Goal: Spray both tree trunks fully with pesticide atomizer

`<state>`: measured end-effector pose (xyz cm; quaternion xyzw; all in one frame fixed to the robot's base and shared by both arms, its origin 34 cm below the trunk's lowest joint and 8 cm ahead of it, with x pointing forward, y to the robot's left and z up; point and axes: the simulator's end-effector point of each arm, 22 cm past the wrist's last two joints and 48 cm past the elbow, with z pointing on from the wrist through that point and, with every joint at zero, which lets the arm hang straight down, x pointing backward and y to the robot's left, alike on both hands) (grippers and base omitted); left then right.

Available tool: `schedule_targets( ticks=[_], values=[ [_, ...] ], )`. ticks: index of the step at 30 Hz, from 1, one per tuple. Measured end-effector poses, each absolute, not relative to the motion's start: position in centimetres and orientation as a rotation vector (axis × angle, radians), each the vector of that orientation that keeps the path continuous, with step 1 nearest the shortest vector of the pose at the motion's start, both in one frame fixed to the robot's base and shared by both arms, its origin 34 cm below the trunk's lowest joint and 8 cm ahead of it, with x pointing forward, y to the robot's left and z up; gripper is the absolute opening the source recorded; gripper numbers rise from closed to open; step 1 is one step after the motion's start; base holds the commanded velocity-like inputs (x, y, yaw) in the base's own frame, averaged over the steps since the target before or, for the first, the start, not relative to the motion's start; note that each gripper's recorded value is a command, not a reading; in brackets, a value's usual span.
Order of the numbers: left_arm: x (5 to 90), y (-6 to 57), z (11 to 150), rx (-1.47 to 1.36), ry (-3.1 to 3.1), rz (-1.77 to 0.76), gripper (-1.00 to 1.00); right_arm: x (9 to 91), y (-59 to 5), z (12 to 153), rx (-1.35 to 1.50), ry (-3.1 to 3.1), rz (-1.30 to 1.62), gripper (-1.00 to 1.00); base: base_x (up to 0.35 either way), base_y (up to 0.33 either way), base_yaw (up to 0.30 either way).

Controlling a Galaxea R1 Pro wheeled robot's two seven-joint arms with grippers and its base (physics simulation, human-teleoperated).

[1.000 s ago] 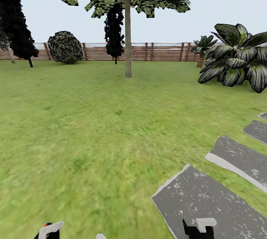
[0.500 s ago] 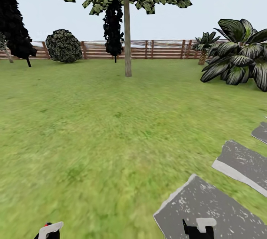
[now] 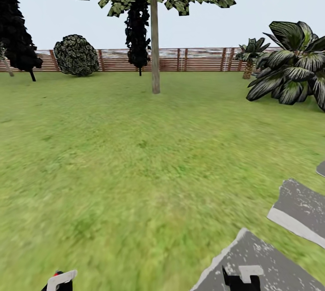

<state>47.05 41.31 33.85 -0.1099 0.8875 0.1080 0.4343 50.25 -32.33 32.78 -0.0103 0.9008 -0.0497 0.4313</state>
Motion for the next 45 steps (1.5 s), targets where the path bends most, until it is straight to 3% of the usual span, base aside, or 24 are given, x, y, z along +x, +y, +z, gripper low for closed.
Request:
schedule_targets(
  ticks=[45],
  values=[
    [47.08,41.31,33.88,-0.273,2.209,0.269,-1.00,50.26,-32.46,32.81,-0.024,2.245,-0.127,1.00,0.339,0.000,0.000]
  ],
)
